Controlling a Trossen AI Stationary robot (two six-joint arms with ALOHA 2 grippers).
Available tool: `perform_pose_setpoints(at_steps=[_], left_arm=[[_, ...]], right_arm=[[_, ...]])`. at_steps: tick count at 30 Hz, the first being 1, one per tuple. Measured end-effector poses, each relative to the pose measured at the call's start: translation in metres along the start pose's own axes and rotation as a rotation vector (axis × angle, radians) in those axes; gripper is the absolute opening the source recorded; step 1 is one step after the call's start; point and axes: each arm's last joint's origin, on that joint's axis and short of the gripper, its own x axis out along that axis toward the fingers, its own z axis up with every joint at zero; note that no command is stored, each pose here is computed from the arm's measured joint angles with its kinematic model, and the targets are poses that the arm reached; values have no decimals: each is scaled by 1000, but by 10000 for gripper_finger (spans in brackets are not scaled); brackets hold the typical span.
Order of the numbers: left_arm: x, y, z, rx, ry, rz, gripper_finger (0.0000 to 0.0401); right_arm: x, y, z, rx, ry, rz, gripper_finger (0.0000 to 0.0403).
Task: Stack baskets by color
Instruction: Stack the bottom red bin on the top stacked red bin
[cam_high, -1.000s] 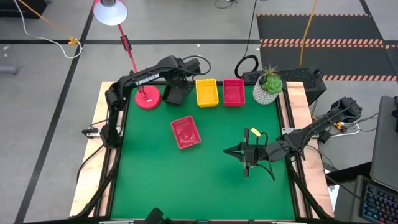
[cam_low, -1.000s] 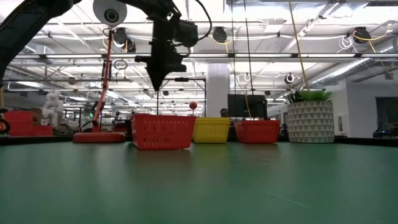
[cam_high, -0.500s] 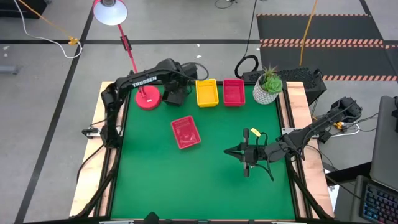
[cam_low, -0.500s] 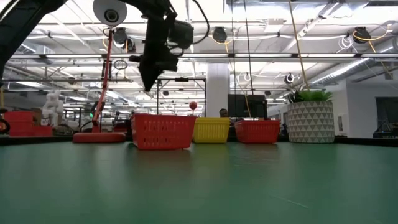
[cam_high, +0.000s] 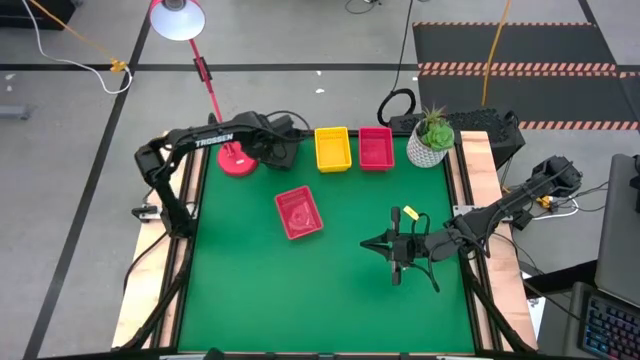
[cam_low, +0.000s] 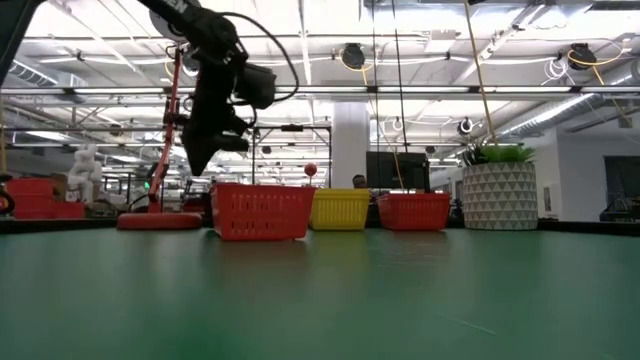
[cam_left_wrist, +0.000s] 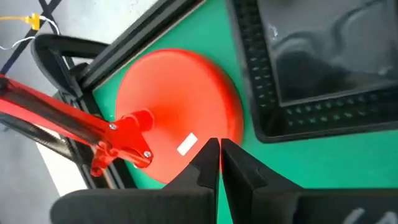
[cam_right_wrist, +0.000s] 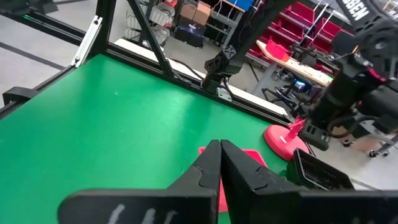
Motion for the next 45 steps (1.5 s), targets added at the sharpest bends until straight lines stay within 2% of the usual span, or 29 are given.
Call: perform_pose_setpoints(at_steps=[8, 13, 16, 19, 25, 30, 34, 39, 42, 45], left_arm=[[17, -10, -19, -22, -68, -32, 3], [22, -22, -27, 1, -95, -33, 12], [6, -30, -37, 35, -165, -19, 4], [-20, -29, -45, 66, -261, -68, 5], [-77, -8, -76, 181, -404, -262, 5], [-119, 11, -109, 329, -569, -406, 3], [-142, 31, -134, 444, -696, -485, 10], [-160, 57, -160, 573, -847, -543, 3], [-166, 71, -172, 596, -895, -580, 4], [-170, 79, -181, 506, -903, -666, 17]], right_arm=[[0, 0, 0, 1, -2, 0, 4], [0, 0, 0, 2, -2, 0, 4], [0, 0, 0, 33, -3, -2, 4], [2, -3, 0, 58, -5, -16, 4], [4, -8, -1, 91, 0, -37, 4], [7, -14, -3, 208, 6, -68, 4], [10, -21, -4, 324, 8, -96, 4], [11, -23, -5, 350, 10, -109, 4], [11, -23, -5, 342, 6, -109, 4], [9, -25, -2, 374, -7, -110, 4]])
